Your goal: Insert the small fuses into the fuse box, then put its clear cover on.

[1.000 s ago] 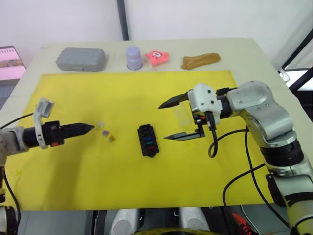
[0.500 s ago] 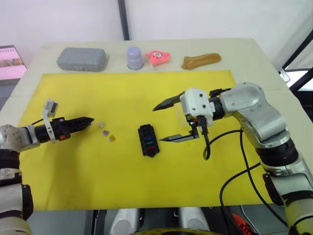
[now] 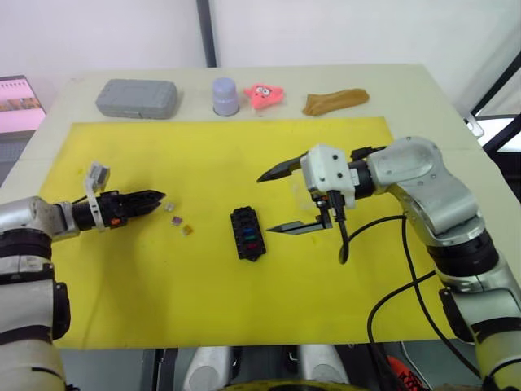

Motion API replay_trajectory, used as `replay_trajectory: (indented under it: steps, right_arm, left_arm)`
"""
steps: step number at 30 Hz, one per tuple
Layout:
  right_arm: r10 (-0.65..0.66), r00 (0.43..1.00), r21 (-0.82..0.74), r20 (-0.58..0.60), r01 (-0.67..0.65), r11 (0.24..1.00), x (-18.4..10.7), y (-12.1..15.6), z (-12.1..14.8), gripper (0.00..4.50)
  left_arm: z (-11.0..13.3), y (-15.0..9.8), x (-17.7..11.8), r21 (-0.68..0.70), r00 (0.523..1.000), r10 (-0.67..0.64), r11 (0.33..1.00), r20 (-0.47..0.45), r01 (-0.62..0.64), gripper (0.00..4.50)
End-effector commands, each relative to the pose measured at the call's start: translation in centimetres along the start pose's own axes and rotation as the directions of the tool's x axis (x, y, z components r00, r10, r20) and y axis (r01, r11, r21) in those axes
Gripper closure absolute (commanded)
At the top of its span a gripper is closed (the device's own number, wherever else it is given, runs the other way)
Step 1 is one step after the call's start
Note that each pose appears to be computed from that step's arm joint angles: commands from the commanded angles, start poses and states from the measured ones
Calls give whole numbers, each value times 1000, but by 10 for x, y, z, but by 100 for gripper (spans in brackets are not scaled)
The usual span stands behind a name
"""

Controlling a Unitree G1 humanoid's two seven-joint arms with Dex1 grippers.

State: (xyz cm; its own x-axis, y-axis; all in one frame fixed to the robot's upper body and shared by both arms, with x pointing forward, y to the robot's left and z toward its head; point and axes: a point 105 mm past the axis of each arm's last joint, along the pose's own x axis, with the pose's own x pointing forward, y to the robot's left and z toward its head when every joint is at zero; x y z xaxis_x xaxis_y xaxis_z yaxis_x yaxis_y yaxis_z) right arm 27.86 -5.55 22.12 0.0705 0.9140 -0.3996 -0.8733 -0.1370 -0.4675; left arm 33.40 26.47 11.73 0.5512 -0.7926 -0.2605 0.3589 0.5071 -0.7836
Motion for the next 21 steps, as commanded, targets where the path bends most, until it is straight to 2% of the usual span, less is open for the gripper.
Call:
replay_trajectory:
  steps: [1,12,21]
  right_arm:
    - [-31,1000,-47,5,31,998,-5,-5,12,0]
    - [-49,999,-37,-1,49,998,-6,-6,12,0]
    - [-60,998,-29,4,60,998,-7,-7,14,0]
  left_arm:
    - [-7,4,9,0,998,8,1000,-61,-8,123]
    - [-14,-5,32,17,984,-52,998,-172,56,123]
    - [-19,-7,41,11,975,-83,996,-204,87,123]
